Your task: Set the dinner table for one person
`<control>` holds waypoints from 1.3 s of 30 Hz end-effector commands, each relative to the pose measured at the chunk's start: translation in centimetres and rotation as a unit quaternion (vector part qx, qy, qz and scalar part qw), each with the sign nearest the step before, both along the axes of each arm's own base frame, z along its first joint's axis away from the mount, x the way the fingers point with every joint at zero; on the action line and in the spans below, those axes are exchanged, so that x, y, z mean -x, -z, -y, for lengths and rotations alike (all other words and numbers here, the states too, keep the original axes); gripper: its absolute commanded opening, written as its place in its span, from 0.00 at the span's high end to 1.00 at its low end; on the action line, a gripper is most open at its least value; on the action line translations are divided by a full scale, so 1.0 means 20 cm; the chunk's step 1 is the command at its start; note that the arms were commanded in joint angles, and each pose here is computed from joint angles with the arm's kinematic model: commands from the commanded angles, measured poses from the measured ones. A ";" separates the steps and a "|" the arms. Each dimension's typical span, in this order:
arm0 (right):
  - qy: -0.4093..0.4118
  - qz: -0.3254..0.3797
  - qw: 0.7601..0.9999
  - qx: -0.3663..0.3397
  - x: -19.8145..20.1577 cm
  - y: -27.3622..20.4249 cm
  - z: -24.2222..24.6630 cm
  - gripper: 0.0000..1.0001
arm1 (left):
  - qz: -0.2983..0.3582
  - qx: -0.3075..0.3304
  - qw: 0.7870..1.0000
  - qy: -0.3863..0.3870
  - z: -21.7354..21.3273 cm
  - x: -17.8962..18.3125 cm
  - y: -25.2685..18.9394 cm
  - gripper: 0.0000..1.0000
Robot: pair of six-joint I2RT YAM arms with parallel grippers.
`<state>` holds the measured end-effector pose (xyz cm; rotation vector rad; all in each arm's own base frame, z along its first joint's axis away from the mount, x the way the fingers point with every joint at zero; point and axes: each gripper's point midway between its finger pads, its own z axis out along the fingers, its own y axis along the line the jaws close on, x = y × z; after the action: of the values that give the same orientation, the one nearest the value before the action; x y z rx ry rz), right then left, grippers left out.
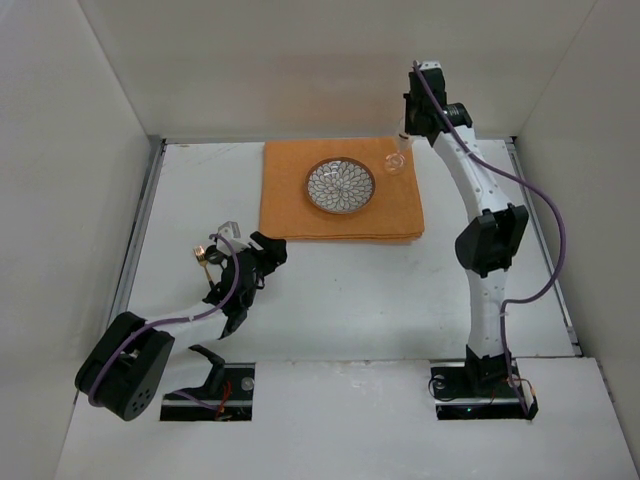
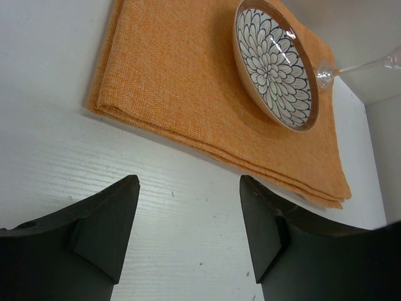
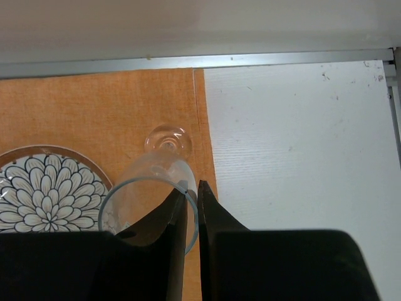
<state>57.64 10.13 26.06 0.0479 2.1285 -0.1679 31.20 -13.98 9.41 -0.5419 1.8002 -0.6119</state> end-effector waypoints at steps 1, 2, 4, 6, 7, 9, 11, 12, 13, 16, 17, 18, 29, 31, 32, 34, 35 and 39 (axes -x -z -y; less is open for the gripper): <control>0.009 0.044 0.999 -0.001 -0.03 -0.17 0.04 0.99 | 0.017 0.012 1.000 -0.001 0.01 -0.02 -0.05 0.37; 0.010 0.042 0.999 -0.001 -0.04 -0.16 0.04 0.99 | 0.017 0.012 1.000 -0.001 0.01 -0.02 -0.05 0.37; 0.009 0.040 0.999 -0.005 -0.06 -0.14 0.03 0.99 | 0.014 0.011 1.000 -0.001 0.01 -0.02 -0.04 0.37; 0.010 0.043 0.999 -0.009 -0.08 -0.13 0.02 0.99 | 0.014 0.011 1.000 -0.001 0.02 -0.02 -0.04 0.37; 0.010 0.044 0.999 -0.010 -0.08 -0.13 0.02 0.99 | 0.014 0.011 1.000 -0.001 0.02 -0.02 -0.04 0.37; 0.011 0.048 0.999 -0.013 -0.10 -0.13 0.01 0.99 | 0.013 0.010 1.000 -0.001 0.02 -0.02 -0.04 0.37; 0.011 0.047 0.999 -0.013 -0.12 -0.11 0.01 0.99 | 0.011 0.009 1.000 0.003 0.03 -0.02 -0.03 0.37; 0.010 0.045 0.999 -0.012 -0.13 -0.10 0.00 0.99 | 0.011 0.008 1.000 0.005 0.03 -0.02 -0.03 0.37; 0.010 0.043 0.999 -0.011 -0.13 -0.08 0.00 0.98 | 0.009 0.008 1.000 0.007 0.03 -0.03 -0.03 0.37; 0.012 0.035 0.999 -0.010 -0.15 -0.03 0.00 0.96 | 0.007 0.008 1.000 0.007 0.03 -0.03 -0.02 0.37; 0.012 0.033 0.999 -0.011 -0.16 -0.01 0.00 0.94 | 0.007 0.008 1.000 0.007 0.03 -0.03 -0.02 0.37; 0.011 0.031 0.999 -0.012 -0.17 0.00 0.01 0.94 | 0.007 0.008 1.000 0.006 0.02 -0.03 -0.02 0.37; 0.021 0.066 0.997 -0.039 -0.26 -0.03 -0.02 0.61 | 0.006 0.007 1.000 0.010 0.04 -0.03 -0.02 0.37; 0.023 0.078 0.995 -0.052 -0.27 -0.07 -0.02 0.54 | 0.005 0.007 1.000 0.008 0.03 -0.03 -0.02 0.37; 0.024 0.085 0.994 -0.057 -0.28 -0.09 -0.02 0.50 | 0.005 0.007 1.000 0.008 0.03 -0.03 -0.02 0.37; 0.025 0.098 0.993 -0.062 -0.29 -0.13 -0.01 0.45 | 0.005 0.006 1.000 0.008 0.03 -0.03 -0.01 0.37; 0.026 0.104 0.992 -0.064 -0.29 -0.15 -0.01 0.44 | 0.005 0.006 1.000 0.008 0.03 -0.03 -0.01 0.37; 0.030 0.124 0.990 -0.067 -0.29 -0.24 0.01 0.40 | 0.004 0.005 1.000 0.007 0.03 -0.03 -0.01 0.37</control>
<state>62.85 10.43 26.65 0.1553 2.0073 -0.0907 30.97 -14.26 7.91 -0.5297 1.8520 -0.6019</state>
